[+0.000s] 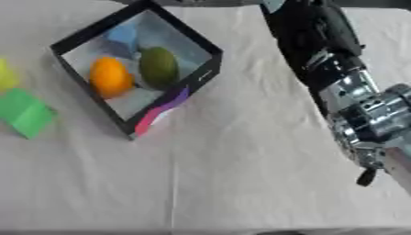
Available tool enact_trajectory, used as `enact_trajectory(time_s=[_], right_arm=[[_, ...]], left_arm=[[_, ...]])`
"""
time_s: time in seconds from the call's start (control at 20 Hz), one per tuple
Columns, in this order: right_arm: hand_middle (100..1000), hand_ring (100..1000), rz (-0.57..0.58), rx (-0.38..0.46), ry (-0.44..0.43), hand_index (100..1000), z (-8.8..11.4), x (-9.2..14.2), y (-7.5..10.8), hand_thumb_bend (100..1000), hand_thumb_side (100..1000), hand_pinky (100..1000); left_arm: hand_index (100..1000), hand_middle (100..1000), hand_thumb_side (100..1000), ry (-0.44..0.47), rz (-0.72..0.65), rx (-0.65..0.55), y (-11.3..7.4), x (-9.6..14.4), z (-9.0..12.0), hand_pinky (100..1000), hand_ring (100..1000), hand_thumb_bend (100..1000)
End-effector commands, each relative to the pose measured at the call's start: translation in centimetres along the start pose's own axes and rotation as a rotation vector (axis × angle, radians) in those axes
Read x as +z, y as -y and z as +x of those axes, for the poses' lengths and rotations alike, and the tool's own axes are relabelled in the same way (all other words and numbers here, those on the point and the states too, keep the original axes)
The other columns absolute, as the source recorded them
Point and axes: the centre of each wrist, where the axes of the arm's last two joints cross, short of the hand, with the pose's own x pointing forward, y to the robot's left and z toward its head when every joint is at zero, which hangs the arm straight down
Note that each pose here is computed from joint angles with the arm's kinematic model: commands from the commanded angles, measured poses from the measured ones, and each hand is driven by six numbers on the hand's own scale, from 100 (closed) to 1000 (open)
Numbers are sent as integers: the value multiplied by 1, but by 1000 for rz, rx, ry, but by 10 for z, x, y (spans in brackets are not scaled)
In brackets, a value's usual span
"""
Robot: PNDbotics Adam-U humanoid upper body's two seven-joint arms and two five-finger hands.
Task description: Pick up objects on the table and place them in the box.
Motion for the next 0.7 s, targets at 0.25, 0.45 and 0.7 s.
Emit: enact_trajectory(time_s=[0.25,0.45,0.7], right_arm=[[699,678,4,19,58,795,18,-26,-3,449,336,740],[700,677,65,-22,68,796,24,-24,-29,452,348,743],[700,678,118,-30,73,797,28,-19,-48,426,361,745]], left_arm=[[753,813,566,20,15,-15,-8,-9,10,833,692,100],[752,812,565,25,9,-9,-7,-11,11,833,692,100],[750,809,565,16,8,-15,-8,-8,9,833,690,100]])
